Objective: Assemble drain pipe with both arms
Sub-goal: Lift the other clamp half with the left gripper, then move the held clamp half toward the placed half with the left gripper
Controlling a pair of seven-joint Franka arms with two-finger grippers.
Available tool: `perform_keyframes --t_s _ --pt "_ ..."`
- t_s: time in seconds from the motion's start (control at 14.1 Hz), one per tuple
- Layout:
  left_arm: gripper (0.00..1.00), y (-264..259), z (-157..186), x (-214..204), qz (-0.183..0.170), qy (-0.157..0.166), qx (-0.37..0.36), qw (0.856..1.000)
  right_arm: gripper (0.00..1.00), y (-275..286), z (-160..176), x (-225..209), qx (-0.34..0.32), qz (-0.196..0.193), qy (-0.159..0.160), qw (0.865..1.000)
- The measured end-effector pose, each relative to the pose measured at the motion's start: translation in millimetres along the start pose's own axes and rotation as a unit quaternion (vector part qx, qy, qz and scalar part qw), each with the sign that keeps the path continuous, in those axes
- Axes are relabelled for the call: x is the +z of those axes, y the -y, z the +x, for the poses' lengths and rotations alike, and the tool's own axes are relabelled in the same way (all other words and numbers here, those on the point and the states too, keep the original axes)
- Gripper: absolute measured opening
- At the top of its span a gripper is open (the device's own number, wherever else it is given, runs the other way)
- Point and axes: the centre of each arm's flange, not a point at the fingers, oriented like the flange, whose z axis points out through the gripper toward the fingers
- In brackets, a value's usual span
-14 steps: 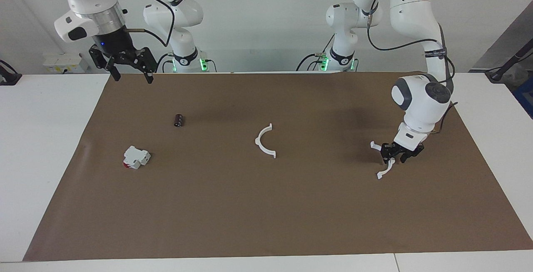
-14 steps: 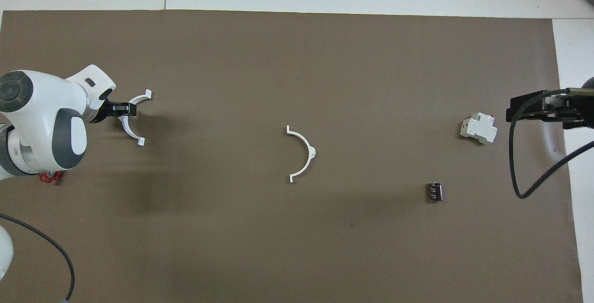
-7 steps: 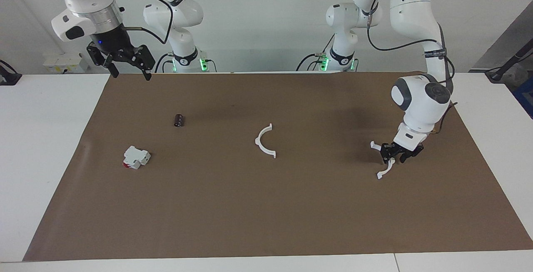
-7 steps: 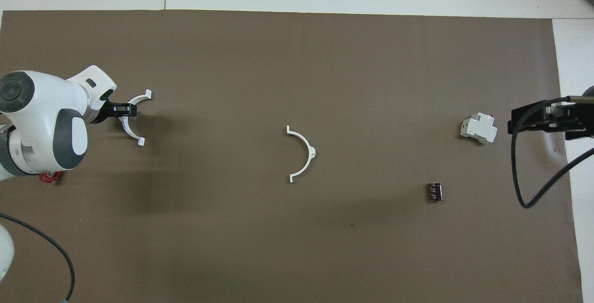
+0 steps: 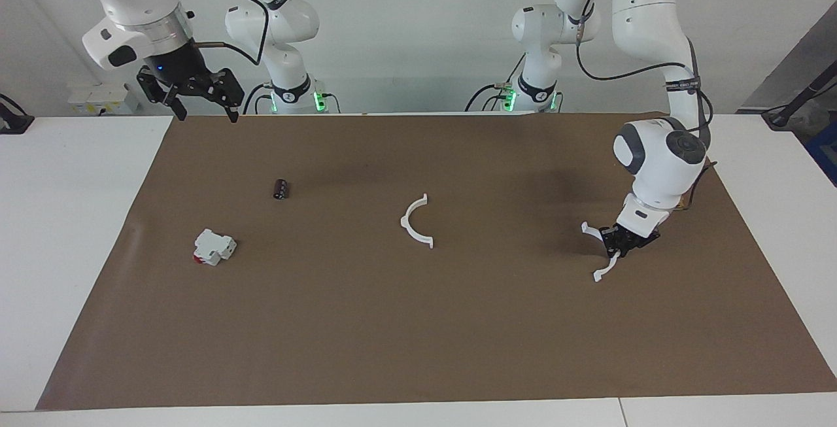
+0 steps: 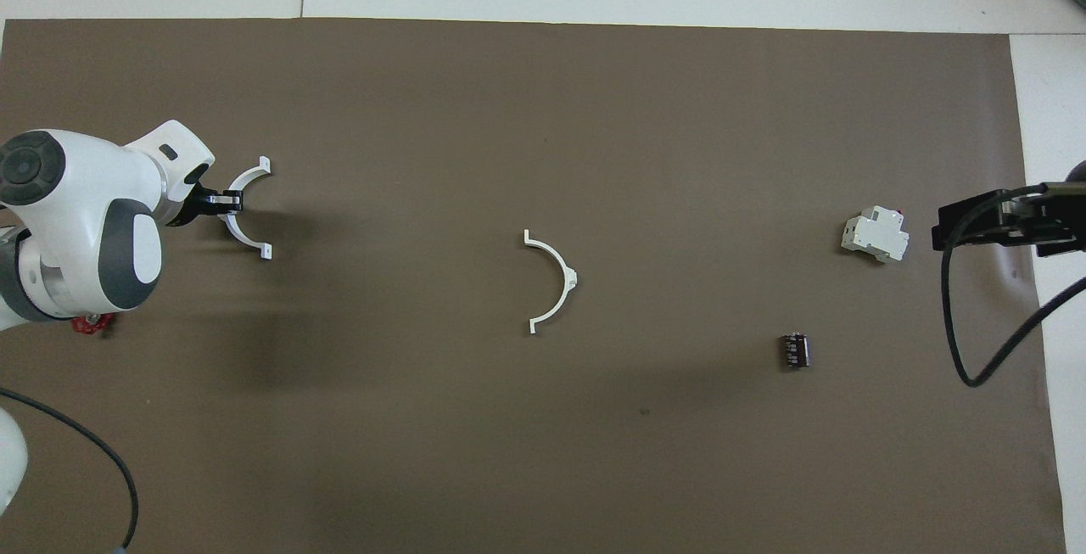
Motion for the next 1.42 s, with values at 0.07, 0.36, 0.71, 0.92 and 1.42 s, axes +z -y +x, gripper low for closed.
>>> perform_keyframes --t_s 0.07,0.36,0.71,0.92,1.42 --pt "0.21 0 1 -1 0.0 -0.001 0.0 1.0 1.0 -1 0 1 0.001 0.0 0.001 1.0" --pt "0.21 -24 9 -26 -0.003 -0.024 0.02 1.0 1.0 -2 1 2 0.002 0.0 0.002 1.0" --pt "0.21 -117 2 -62 -0.019 -0.023 0.047 0.998 1.0 -1 0 2 0.001 0.0 0.002 1.0" --pt "0.21 -177 -10 -62 -0.027 -0.018 0.039 0.999 1.0 2 -1 1 -0.002 0.0 0.001 1.0" --pt "0.21 -275 -48 -58 -0.036 -0.003 0.014 0.999 1.0 4 -1 0 -0.004 0.0 0.001 1.0"
